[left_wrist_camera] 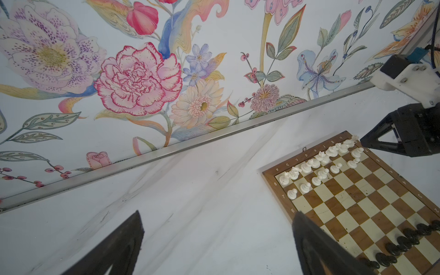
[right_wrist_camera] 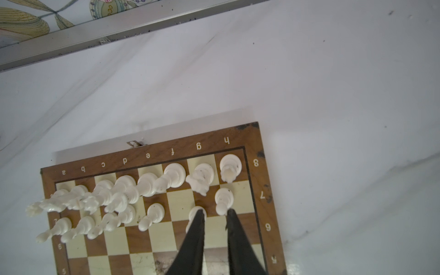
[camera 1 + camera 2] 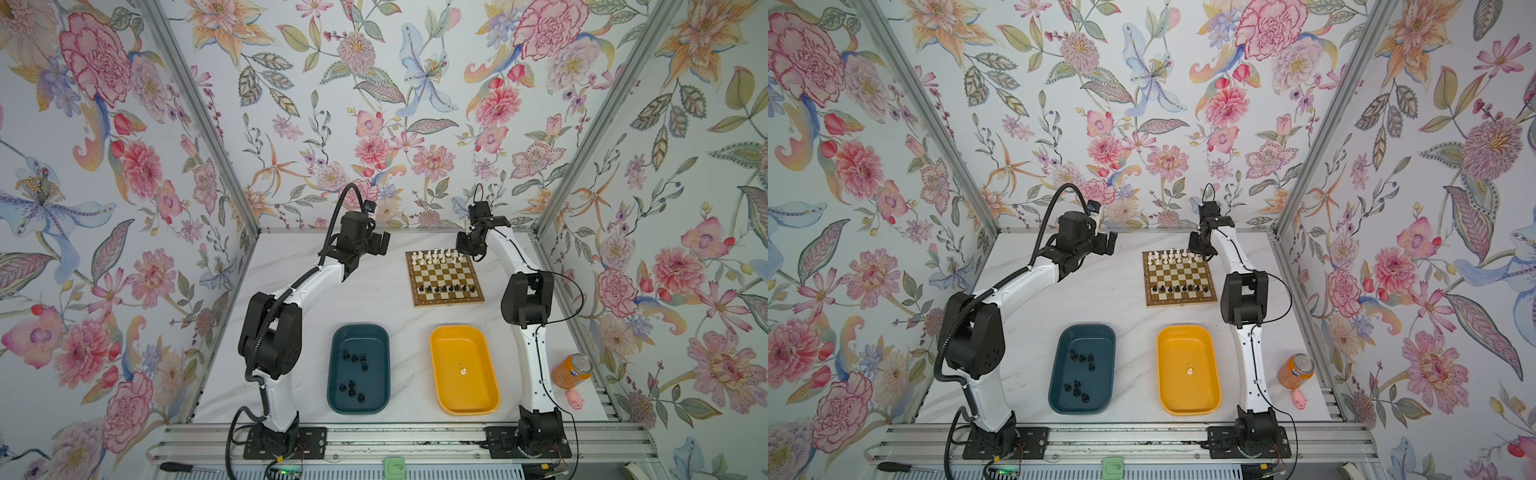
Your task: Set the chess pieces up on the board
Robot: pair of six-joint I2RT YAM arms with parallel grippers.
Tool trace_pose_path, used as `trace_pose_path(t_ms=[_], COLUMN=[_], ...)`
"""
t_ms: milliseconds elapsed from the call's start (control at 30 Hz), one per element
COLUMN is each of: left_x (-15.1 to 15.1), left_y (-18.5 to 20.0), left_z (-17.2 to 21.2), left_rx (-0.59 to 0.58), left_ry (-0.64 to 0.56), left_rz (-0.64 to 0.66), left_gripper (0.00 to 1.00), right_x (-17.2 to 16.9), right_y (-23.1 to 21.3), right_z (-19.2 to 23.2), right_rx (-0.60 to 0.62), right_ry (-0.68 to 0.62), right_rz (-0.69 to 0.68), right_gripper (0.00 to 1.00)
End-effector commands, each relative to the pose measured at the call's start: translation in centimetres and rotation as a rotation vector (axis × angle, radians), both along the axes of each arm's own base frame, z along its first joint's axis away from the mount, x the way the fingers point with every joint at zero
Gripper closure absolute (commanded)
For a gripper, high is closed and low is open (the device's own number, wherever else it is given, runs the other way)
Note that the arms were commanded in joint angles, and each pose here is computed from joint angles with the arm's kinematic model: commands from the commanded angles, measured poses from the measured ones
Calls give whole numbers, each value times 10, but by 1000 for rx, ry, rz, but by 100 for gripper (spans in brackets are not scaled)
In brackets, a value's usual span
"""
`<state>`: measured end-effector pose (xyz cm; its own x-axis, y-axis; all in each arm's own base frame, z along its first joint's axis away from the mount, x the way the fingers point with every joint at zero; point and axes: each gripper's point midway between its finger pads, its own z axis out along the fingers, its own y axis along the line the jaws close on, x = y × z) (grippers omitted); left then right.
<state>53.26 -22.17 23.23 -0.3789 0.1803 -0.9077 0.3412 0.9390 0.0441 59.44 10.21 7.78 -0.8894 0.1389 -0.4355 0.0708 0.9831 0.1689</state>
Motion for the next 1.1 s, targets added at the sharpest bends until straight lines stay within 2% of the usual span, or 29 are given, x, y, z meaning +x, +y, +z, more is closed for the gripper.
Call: trace_pose_path(t_ms=[0, 1067], left_x=[4, 8], left_y=[-2, -4], left_z=[5, 3], left_rx=[16, 29], left_ry=[-10, -2], left_rz=[1, -1], left_gripper=[2, 2], right_x=[-9, -3], right_y=[-4, -9], right_z=[-29, -39], right_rx=[-13, -15], right_ry=[72, 75], right_rz=[0, -13], right_gripper=[80, 81])
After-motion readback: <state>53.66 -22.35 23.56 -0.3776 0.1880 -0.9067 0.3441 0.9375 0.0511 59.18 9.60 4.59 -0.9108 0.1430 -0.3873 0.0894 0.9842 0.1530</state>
